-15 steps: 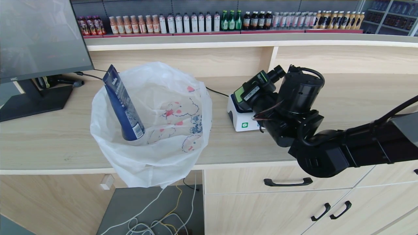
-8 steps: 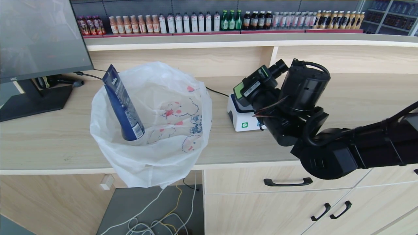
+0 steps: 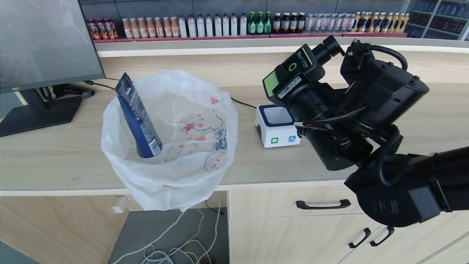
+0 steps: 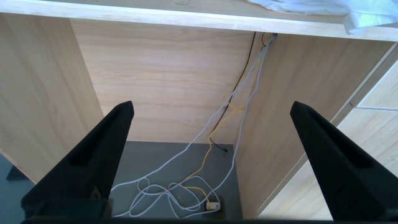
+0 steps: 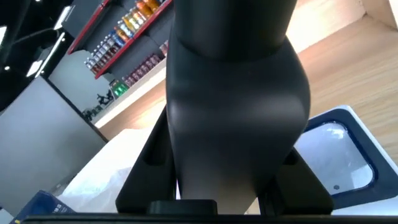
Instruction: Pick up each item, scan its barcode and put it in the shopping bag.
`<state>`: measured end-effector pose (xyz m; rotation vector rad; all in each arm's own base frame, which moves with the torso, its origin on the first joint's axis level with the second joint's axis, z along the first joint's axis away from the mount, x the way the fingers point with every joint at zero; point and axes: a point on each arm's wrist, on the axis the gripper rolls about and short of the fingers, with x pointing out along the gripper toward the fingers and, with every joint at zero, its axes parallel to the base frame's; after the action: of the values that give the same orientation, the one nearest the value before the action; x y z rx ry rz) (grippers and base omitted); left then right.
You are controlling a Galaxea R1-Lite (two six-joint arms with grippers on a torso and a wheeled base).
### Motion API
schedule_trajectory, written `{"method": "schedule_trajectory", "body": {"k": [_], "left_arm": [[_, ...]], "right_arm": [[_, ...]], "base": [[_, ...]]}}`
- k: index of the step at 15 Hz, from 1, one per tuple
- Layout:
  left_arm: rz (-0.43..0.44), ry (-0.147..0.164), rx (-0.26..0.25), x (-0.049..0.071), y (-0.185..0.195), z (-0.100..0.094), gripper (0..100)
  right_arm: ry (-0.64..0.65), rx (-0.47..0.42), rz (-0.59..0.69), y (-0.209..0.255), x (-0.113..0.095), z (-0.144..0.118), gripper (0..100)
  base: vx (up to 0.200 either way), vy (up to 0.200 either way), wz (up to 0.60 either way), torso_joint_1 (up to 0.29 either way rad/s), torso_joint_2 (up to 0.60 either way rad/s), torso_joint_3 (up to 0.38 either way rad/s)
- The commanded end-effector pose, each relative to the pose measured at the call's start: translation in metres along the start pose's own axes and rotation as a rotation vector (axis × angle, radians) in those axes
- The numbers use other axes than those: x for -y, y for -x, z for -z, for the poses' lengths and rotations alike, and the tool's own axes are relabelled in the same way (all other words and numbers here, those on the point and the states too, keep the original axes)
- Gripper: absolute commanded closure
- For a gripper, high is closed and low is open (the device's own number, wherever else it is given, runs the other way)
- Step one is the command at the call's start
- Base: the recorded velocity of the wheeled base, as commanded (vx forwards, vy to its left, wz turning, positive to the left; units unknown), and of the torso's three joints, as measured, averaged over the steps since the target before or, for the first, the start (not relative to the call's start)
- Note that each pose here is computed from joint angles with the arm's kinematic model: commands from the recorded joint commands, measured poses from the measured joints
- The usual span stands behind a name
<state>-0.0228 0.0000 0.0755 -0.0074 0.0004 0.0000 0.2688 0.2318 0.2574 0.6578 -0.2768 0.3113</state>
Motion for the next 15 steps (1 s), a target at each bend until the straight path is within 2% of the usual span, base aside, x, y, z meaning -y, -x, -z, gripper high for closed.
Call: {"method": "schedule_trajectory", "body": {"k": [1,2,3,5,8,10,12,15], "left_arm": [[0.000,0.000,0.000,0.000,0.000,0.000,0],[0.000,0.000,0.000,0.000,0.000,0.000,0],[0.000,0.000,0.000,0.000,0.000,0.000,0],[0.000,0.000,0.000,0.000,0.000,0.000,0],[0.000,0.000,0.000,0.000,0.000,0.000,0],[0.000,0.000,0.000,0.000,0.000,0.000,0],[0.002,0.000,0.000,0.000,0.000,0.000,0],[0.000,0.000,0.000,0.000,0.000,0.000,0]], "right_arm": [[0.023,-0.012,-0.013,0.011,0.000,-0.001,100],[0.087,0.003,-0.147,0.036,0.005,0.014,100],[0.101,0.001,-0.178,0.046,0.005,0.019,100],[0.141,-0.009,-0.218,0.052,0.001,0.020,100],[0.302,-0.004,-0.431,0.056,-0.008,0.018,100],[0.370,-0.002,-0.592,0.055,-0.007,0.017,100],[0.396,-0.010,-0.615,0.055,-0.006,0.021,100],[0.410,0.007,-0.583,0.052,0.003,0.012,100]], "base": [[0.000,0.000,0.00,0.000,0.00,0.000],[0.000,0.000,0.00,0.000,0.00,0.000],[0.000,0.000,0.00,0.000,0.00,0.000],[0.000,0.000,0.00,0.000,0.00,0.000],[0.000,0.000,0.00,0.000,0.00,0.000],[0.000,0.000,0.00,0.000,0.00,0.000],[0.000,0.000,0.00,0.000,0.00,0.000],[0.000,0.000,0.00,0.000,0.00,0.000]]}}
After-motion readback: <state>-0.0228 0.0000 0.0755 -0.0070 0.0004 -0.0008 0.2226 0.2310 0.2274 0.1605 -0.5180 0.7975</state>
